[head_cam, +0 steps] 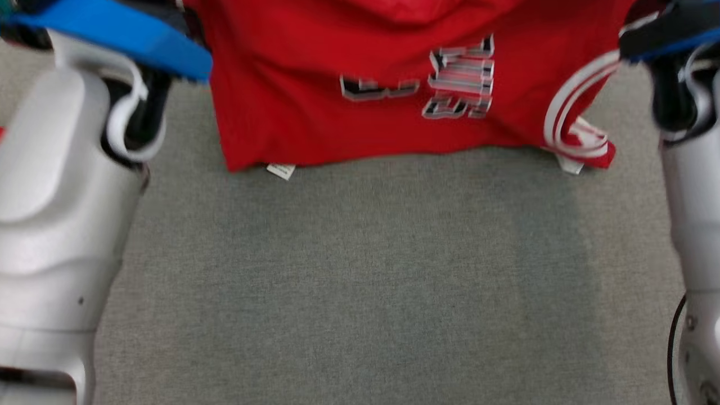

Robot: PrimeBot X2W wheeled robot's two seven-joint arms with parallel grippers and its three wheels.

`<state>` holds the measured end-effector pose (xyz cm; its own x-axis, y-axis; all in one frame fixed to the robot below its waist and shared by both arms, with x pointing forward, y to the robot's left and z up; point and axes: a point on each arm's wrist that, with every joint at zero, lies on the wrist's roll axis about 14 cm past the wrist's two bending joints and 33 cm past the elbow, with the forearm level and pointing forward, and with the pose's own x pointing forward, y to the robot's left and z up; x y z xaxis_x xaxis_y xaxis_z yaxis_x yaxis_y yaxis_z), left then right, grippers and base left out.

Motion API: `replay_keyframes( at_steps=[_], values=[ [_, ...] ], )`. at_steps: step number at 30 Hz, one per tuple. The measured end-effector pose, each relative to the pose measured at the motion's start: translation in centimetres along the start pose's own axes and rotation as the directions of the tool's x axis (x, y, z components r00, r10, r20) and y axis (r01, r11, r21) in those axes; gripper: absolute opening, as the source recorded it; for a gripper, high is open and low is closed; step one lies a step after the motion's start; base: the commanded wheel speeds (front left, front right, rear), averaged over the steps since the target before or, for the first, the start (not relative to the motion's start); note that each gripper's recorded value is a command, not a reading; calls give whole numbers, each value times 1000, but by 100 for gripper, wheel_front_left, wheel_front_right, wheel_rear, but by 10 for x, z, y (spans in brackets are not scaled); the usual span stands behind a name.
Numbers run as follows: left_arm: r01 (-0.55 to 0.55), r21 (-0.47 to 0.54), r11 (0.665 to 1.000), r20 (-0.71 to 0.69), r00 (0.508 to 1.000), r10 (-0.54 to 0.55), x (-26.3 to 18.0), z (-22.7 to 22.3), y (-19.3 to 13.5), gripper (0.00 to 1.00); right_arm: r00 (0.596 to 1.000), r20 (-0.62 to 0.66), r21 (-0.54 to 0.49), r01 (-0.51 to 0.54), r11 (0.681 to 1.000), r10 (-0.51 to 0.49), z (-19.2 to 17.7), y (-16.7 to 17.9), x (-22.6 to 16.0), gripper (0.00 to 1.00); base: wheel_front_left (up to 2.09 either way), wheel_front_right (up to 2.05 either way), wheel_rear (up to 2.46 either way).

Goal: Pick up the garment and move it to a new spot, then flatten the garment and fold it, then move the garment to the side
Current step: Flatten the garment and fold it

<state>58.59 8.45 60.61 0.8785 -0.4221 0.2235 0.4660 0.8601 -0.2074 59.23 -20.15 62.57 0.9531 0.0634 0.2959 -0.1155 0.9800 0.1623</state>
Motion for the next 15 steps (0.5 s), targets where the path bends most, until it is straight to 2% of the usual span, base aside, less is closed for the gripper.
replay_keyframes(
  at_steps=[3,5,8,12,15],
  values=[
    [23,16,1000,52,998,-24,36,24,4,0,998,64,1,-10,1000,10,26,2,42,0,0,0,0],
    [63,94,994,73,995,-70,56,40,-2,0,994,103,-17,-20,1000,22,44,5,65,0,0,0,0],
    [91,129,988,128,986,-107,78,66,-9,0,985,167,-43,-31,999,38,73,10,91,0,0,0,0],
    [123,188,974,196,967,-160,96,102,-25,0,971,233,-61,-48,997,61,108,20,109,0,0,0,0],
    [135,195,971,234,955,-180,101,121,-34,0,960,270,-77,-61,995,80,127,28,112,0,0,0,0]
  ],
)
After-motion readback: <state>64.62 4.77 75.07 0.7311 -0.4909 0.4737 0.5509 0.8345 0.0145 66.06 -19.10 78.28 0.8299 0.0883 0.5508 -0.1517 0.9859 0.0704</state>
